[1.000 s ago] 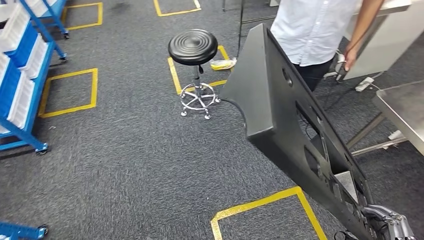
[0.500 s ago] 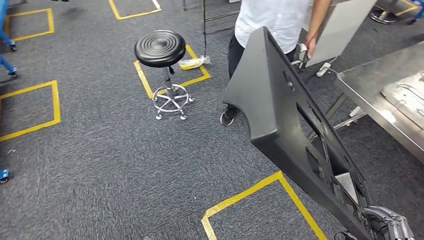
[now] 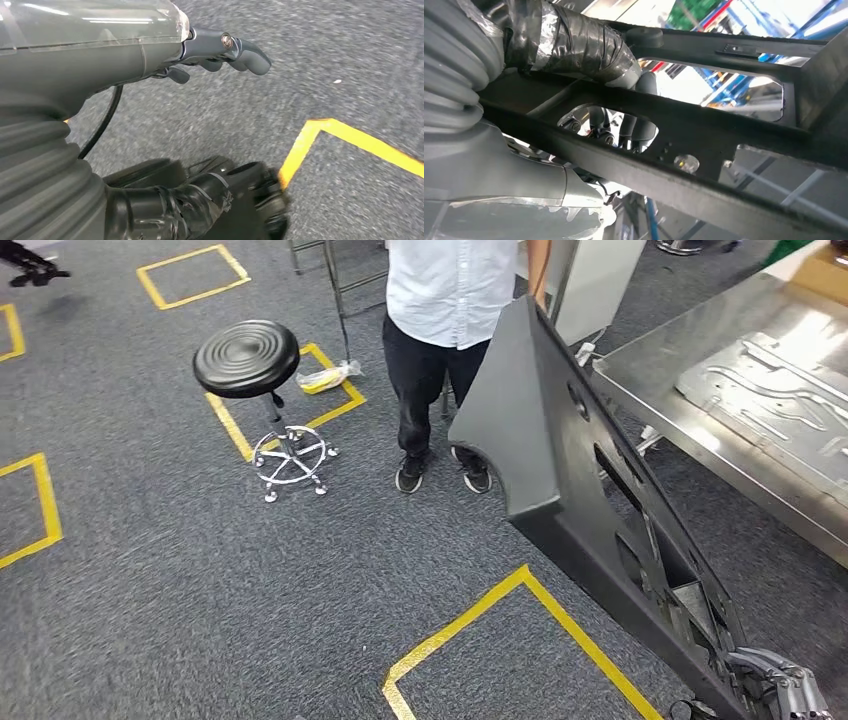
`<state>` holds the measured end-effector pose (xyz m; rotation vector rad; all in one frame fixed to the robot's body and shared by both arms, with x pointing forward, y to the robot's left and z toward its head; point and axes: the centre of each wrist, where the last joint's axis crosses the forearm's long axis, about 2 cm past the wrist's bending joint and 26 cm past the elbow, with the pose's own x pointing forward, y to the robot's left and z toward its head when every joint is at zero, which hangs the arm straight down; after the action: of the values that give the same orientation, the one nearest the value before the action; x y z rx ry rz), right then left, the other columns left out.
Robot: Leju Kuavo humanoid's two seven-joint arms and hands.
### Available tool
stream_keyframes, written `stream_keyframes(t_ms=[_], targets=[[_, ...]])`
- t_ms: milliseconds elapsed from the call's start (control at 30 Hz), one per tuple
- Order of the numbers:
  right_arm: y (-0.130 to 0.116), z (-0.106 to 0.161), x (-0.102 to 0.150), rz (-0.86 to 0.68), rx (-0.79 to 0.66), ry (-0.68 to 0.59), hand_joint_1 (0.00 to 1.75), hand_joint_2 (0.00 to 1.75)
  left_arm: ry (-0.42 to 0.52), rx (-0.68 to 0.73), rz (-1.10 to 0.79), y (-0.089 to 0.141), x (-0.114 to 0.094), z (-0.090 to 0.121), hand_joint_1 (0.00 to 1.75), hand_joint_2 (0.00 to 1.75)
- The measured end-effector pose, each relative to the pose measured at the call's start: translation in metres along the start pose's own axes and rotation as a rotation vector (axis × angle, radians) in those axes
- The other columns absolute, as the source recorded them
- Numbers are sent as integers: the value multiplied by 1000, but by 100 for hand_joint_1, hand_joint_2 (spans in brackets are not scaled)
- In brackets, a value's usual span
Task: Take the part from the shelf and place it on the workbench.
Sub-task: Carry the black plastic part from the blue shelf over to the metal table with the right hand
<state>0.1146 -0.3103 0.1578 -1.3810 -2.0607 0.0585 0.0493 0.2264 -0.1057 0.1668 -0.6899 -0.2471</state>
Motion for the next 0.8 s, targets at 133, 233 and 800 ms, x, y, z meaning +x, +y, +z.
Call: stream_keyframes(t_ms=[133, 233, 800], targets=[[0, 0, 0, 1, 0, 1, 175, 175, -6, 1, 0, 1, 0, 0, 0, 175], [0, 0, 0, 3, 3, 3, 175, 175, -9, 2, 1, 1, 1, -1, 0, 175], [1, 0, -2, 6, 10, -4, 175, 175, -17, -10, 10, 1, 3, -2, 0, 175]])
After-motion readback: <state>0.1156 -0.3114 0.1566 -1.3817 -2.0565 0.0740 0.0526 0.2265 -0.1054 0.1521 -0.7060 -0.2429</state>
